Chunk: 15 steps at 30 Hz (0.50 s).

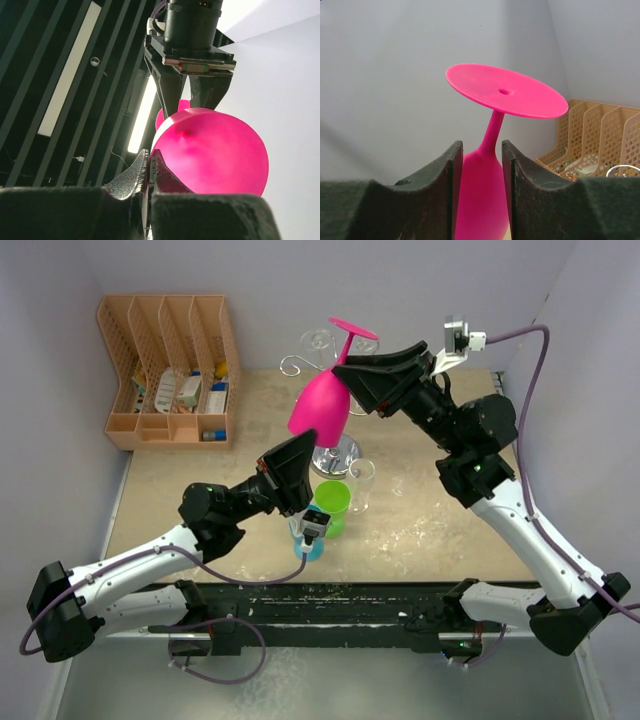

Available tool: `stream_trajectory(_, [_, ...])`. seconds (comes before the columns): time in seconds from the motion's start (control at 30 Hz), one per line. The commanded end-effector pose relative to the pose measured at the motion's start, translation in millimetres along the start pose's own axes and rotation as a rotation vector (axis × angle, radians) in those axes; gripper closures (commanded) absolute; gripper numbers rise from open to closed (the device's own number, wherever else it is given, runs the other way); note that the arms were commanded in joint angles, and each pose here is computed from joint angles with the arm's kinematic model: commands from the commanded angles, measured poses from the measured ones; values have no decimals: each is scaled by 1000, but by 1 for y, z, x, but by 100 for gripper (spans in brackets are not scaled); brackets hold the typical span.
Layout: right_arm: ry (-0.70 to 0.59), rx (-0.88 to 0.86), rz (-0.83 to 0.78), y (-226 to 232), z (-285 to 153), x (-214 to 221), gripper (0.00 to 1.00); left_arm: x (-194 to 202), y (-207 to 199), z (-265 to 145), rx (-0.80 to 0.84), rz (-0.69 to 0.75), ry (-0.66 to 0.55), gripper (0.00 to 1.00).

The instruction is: Place the wine glass upside down on the wine glass rack

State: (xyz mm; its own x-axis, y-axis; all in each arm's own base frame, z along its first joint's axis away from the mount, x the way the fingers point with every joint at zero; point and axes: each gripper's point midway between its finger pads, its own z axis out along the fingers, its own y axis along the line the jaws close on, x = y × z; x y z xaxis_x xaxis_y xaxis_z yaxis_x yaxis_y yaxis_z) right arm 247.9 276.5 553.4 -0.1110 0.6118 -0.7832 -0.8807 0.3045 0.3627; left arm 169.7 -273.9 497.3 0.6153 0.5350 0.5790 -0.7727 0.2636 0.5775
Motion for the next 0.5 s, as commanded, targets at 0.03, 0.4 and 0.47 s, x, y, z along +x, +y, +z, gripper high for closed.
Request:
stream_trajectory(0.03, [-69,-89,-3,22,4,-23,58,1,17,0,-58,47,1,100])
stream_trajectory(0.4, [-73,-107,-2,23,5,-21,100,2,16,3,-54,50,3,100])
stream_trajectory(0.47, [-81,-98,-2,21,5,-22,100,2,15,3,-53,49,2,100])
